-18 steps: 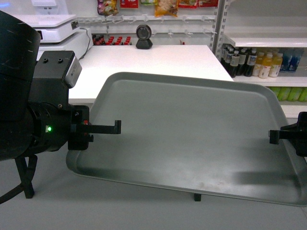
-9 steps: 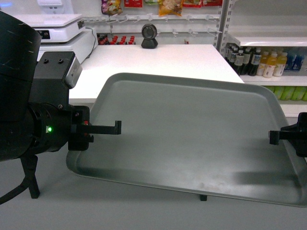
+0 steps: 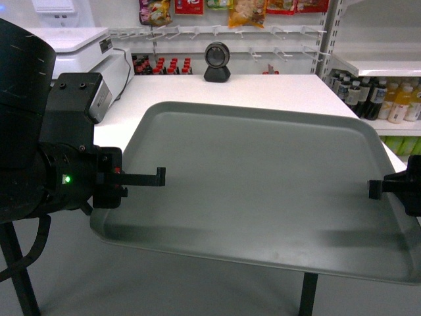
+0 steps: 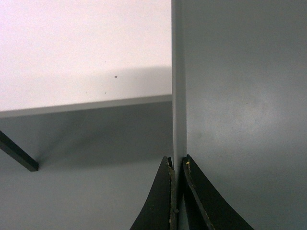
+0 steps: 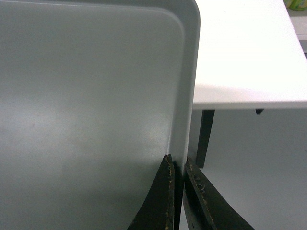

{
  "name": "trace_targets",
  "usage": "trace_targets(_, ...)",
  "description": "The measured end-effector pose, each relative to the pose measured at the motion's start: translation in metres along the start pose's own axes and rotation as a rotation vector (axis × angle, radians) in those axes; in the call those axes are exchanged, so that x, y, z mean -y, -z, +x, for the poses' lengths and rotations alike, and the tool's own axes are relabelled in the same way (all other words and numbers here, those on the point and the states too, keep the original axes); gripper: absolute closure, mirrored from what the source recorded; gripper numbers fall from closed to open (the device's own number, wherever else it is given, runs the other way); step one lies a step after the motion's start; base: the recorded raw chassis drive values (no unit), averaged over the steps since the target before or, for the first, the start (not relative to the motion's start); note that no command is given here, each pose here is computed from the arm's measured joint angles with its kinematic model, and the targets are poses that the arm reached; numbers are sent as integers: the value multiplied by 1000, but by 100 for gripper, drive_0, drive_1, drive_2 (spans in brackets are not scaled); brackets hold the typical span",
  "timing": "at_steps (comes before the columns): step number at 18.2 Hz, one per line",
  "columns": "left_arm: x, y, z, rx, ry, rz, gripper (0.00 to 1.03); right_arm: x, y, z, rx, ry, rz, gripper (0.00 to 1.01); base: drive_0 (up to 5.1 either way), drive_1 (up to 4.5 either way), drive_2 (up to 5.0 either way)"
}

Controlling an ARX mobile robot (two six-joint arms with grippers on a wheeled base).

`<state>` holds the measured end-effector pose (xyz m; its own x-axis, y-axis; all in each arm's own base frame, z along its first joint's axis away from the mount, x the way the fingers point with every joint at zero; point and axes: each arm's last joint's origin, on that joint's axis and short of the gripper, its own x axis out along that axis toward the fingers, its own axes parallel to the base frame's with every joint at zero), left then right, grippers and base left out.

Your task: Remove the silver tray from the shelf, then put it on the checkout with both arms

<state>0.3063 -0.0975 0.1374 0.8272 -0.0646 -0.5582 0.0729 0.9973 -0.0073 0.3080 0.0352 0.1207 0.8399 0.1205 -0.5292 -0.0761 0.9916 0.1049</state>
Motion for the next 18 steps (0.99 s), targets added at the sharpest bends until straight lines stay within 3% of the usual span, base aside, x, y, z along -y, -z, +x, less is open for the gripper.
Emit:
trace_targets(2,1,0,0,3,1,0,100,0,0,0,4,1,0,98,-501,244,244)
trace_targets(18,0,0,0,3,1,0,100,0,0,0,2,1,0,98,-3,428,-433)
